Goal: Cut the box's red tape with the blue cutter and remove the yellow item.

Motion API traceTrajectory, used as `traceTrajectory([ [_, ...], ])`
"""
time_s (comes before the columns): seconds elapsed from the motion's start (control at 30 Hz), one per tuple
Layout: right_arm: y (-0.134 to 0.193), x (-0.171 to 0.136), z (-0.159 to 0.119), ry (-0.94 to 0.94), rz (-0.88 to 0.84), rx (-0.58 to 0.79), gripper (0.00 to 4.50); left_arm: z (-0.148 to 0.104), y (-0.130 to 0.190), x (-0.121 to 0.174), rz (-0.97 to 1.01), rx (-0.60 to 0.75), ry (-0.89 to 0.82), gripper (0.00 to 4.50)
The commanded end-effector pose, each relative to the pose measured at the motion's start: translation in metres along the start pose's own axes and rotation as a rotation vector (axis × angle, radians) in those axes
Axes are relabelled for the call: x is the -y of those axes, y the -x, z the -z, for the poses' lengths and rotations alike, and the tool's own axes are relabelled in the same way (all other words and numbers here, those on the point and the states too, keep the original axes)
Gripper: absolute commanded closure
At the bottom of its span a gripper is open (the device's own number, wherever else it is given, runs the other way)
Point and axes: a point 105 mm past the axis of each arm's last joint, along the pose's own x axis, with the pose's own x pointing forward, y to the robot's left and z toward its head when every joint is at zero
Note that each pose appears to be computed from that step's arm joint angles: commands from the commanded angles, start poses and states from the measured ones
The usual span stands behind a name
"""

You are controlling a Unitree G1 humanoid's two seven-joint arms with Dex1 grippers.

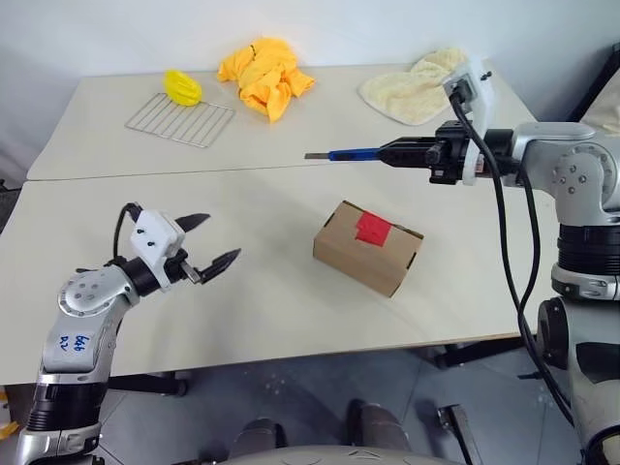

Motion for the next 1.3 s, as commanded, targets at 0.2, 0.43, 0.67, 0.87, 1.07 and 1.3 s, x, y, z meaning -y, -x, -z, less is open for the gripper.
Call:
traceTrajectory([
  [0.2,0.042,0.008,-0.002,0.046,0.118,0.041,4.35,-0.045,-0.06,0.035,0.167,0.114,0.1,1.53],
  [0.43,0.049,0.001,0.003,0.067,0.151,0.035,4.35,-0.047,-0.101,0.055,0.242,0.044,0.14,3.78],
  [0.67,0.056,-0.003,0.014,0.091,0.185,-0.018,4.35,-0.052,-0.129,0.072,0.297,-0.045,0.129,4.5],
  [0.87,0.062,-0.004,0.023,0.112,0.202,-0.064,4.35,-0.064,-0.147,0.079,0.327,-0.04,0.138,4.5],
  [1.07,0.065,-0.012,0.018,0.121,0.183,-0.061,4.35,-0.052,-0.147,0.079,0.337,-0.098,0.143,4.5],
  [1.3,0.078,-0.018,0.018,0.127,0.187,-0.082,4.35,-0.046,-0.148,0.079,0.353,-0.141,0.154,4.5],
])
